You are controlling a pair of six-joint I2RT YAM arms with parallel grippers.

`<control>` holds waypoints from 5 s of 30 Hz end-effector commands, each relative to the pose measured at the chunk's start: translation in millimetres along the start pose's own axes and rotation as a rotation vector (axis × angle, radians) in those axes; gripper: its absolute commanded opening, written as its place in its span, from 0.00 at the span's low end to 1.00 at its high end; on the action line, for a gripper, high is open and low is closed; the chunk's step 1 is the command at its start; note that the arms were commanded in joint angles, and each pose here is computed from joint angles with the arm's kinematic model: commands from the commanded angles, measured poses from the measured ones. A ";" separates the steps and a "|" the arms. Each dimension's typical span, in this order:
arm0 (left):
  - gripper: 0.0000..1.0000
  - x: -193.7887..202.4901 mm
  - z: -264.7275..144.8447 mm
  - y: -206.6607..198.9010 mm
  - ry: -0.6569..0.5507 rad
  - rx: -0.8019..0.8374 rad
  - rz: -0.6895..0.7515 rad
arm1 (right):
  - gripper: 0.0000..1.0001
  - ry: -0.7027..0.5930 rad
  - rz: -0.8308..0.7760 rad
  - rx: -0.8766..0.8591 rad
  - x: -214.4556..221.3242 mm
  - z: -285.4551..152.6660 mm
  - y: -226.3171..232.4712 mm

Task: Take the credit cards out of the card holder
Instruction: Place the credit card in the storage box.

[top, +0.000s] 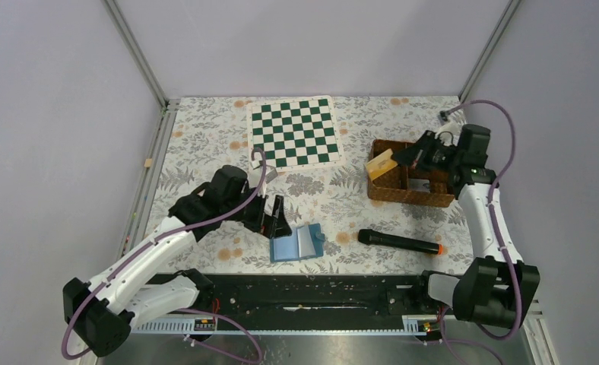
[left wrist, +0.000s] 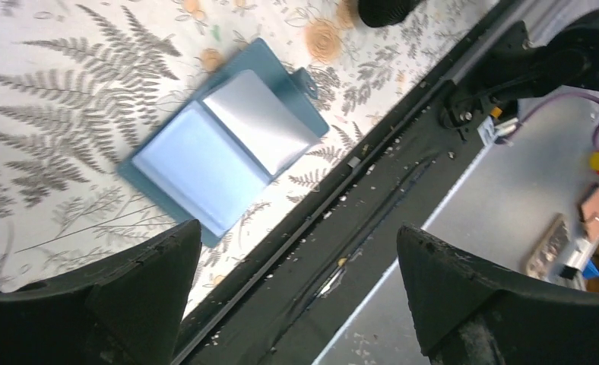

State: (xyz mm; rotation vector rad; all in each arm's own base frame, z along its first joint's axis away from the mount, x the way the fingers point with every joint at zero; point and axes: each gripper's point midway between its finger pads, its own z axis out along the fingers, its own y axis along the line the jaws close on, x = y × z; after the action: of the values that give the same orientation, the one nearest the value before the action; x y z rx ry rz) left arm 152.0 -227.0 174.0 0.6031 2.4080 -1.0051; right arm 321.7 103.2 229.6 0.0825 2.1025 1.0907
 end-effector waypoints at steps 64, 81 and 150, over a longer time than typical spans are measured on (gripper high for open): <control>0.99 -6.4 1.5 52.2 0.001 -0.267 0.058 | 0.00 -0.311 0.127 0.299 -95.0 5.5 -224.5; 0.99 -6.6 0.0 50.3 -0.006 -0.259 0.063 | 0.00 -0.295 0.239 0.318 -84.9 11.3 -236.7; 0.99 -7.3 -2.6 45.2 -0.017 -0.238 0.070 | 0.29 -0.148 0.421 0.382 -66.7 21.9 -262.4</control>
State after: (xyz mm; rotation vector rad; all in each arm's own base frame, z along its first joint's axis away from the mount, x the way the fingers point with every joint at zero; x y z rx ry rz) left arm 176.8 -192.6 137.6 0.5777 2.4972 -0.6425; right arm 454.6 -71.1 68.8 0.8060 2.1522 0.8825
